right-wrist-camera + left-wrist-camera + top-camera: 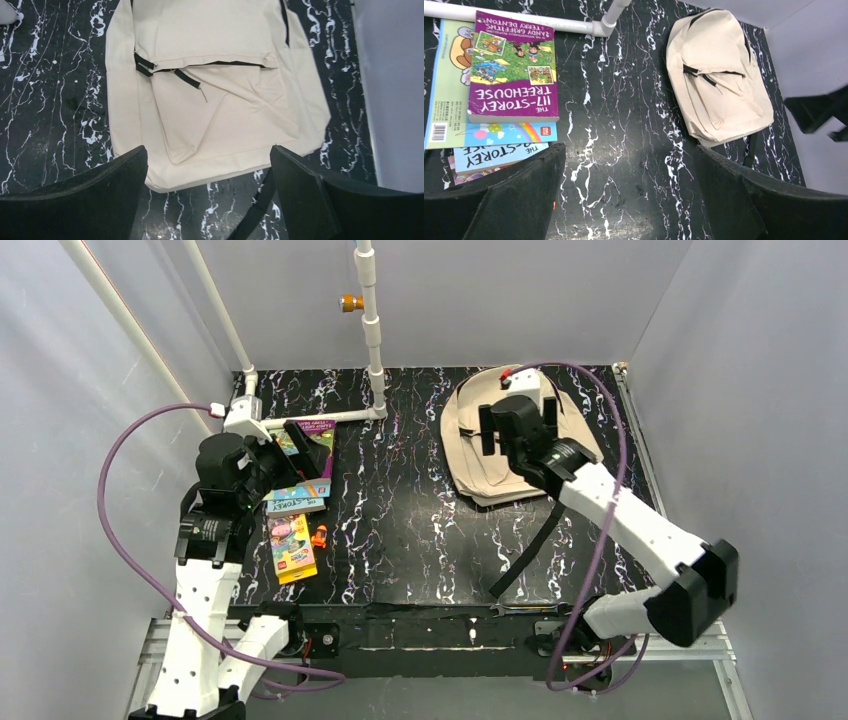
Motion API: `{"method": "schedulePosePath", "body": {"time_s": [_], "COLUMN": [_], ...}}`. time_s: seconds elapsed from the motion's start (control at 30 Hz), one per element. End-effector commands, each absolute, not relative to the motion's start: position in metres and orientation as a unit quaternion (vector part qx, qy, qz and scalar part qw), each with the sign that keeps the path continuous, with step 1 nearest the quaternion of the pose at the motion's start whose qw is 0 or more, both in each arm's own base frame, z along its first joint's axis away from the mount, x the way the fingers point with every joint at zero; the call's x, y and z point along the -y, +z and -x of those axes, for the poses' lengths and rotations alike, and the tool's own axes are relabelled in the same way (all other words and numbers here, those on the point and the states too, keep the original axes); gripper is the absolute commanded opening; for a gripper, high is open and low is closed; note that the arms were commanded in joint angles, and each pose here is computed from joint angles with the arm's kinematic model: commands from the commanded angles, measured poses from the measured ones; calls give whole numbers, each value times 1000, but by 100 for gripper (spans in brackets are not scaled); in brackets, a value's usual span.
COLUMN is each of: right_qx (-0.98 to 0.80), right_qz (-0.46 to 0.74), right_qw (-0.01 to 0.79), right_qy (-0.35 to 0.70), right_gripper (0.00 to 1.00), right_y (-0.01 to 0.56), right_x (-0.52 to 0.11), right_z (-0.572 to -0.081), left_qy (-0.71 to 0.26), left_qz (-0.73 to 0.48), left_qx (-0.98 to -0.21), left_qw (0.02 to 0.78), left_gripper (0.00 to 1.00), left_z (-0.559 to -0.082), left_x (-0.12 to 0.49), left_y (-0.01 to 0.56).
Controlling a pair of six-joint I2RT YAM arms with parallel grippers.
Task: Pack the student bag
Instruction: Adjust the student bag at the center of the board.
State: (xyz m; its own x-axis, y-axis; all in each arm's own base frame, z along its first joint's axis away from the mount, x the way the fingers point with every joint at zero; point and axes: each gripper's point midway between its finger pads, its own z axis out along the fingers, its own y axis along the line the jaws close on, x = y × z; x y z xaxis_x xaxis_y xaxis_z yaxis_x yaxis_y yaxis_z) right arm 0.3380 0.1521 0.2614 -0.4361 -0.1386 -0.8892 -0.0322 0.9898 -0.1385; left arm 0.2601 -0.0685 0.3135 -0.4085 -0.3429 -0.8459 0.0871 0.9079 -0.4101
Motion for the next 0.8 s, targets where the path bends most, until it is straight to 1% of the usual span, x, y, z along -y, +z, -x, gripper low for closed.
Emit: {"method": "schedulePosePath", "body": {"time_s": [0.0, 0.1, 0.27, 0.4, 0.43, 0.6, 0.77], "right_qx": [-836, -840, -858, -848, -841, -819, -795], "right_qz": [2, -65, -174, -218, -223, -249, -263], "right_qw": [548, 539, 476, 452, 454, 473, 507], "right_qy": [-28, 25, 80, 171, 191, 210, 205], "right_gripper": [100, 100, 100, 100, 100, 100, 100], "right_y": [262, 236, 184, 162, 164, 156, 154], "right_x": [-170, -167, -154, -172, -178, -191, -192], "right_z": [-376, -417, -485, -542, -555, -601, -627], "left_qy": [-219, -235, -313, -348, -353, -375, -375], "left_qz": [50, 52, 48, 59, 60, 53, 49], "left_qx": [-825, -841, -866, -866, -865, -868, -872], "left_qw": [519, 484, 388, 355, 352, 322, 310], "left_gripper": [99, 99, 99, 99, 99, 99, 99], "left_z": [-253, -247, -227, -207, -202, -184, -175], "left_x": [79, 86, 115, 125, 126, 133, 133], "left_y": [316, 306, 285, 269, 265, 248, 239]}}
